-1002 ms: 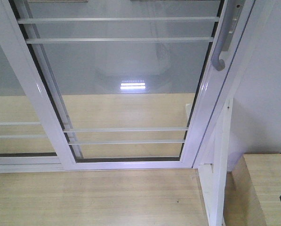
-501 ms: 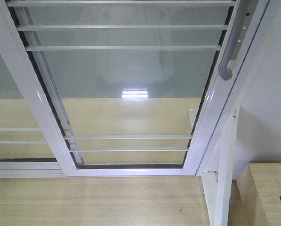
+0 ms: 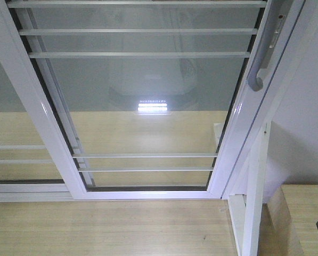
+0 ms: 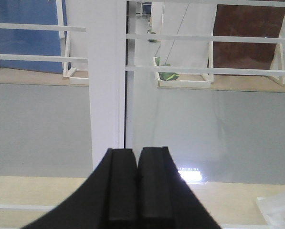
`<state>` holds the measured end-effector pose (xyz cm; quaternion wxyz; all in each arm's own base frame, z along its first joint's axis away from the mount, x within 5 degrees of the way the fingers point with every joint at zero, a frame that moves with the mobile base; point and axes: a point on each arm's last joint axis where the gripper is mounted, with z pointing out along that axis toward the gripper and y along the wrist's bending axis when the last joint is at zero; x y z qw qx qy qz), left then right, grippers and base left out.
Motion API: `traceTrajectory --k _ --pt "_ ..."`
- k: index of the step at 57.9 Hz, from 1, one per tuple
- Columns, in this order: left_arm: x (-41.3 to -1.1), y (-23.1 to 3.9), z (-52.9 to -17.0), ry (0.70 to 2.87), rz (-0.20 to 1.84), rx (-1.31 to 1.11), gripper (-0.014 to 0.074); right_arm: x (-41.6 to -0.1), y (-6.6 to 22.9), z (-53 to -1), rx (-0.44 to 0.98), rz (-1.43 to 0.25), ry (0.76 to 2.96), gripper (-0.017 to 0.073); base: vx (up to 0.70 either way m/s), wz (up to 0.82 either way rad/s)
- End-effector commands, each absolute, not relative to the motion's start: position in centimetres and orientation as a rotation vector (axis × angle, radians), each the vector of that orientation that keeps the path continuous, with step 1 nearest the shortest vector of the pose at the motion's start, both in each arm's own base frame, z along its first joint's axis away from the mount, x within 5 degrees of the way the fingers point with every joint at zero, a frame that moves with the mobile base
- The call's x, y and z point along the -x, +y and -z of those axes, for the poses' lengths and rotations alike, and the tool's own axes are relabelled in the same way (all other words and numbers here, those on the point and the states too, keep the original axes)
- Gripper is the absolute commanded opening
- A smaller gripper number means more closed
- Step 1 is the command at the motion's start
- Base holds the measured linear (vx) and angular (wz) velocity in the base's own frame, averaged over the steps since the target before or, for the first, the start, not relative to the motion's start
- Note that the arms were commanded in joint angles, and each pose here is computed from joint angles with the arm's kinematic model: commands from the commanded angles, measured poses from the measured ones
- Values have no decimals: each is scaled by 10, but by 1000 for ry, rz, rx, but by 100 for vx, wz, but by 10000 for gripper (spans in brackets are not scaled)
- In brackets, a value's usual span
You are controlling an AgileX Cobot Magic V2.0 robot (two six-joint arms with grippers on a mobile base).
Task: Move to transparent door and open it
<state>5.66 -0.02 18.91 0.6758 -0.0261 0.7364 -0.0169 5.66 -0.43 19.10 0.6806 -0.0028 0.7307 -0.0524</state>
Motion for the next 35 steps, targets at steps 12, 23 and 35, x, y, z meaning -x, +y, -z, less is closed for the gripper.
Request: traceTrajectory --k 12,23,35 --pt "-58 1 -191 1596 38 65 -6 -57 -4 -197 14 130 1565 -9 0 0" --pt "-58 1 -191 1596 38 65 -6 -57 -4 -197 14 130 1565 -9 0 0" --pt "-58 1 -191 1596 38 65 -6 -57 -4 -198 25 142 1560 -9 0 0"
